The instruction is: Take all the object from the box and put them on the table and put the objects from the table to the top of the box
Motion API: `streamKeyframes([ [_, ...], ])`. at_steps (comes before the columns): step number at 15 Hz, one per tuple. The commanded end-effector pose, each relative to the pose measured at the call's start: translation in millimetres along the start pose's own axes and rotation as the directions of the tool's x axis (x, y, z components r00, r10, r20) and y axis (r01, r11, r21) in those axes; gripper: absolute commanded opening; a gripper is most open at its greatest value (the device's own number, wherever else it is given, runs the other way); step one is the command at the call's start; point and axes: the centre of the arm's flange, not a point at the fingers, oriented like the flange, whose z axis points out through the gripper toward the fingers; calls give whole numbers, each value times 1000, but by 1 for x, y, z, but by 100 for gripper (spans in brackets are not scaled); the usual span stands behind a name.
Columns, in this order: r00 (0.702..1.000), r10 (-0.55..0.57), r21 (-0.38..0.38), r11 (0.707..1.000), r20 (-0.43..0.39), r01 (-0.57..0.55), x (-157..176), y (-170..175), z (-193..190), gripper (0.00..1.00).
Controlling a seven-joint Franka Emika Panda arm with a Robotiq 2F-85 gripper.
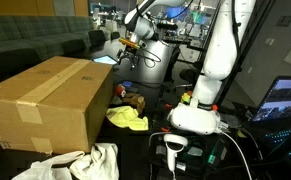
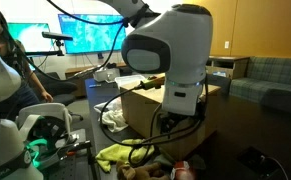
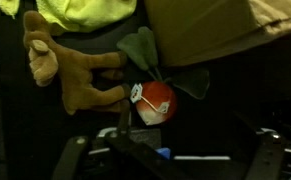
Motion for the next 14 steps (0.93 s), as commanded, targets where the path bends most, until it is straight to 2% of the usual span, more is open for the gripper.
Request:
streamKeyframes([
  [1, 981, -183, -57, 981, 64, 187, -20, 19, 13, 100],
  [6, 938, -314, -163, 928, 148, 336, -31, 44, 52, 100],
  [9, 903, -394, -215, 879, 174, 425, -32, 53, 78, 100],
  [12, 850, -494, -252, 813, 181, 526, -37, 56, 99, 100],
  [14, 798, -574, -279, 748, 181, 602, -41, 58, 114, 100],
])
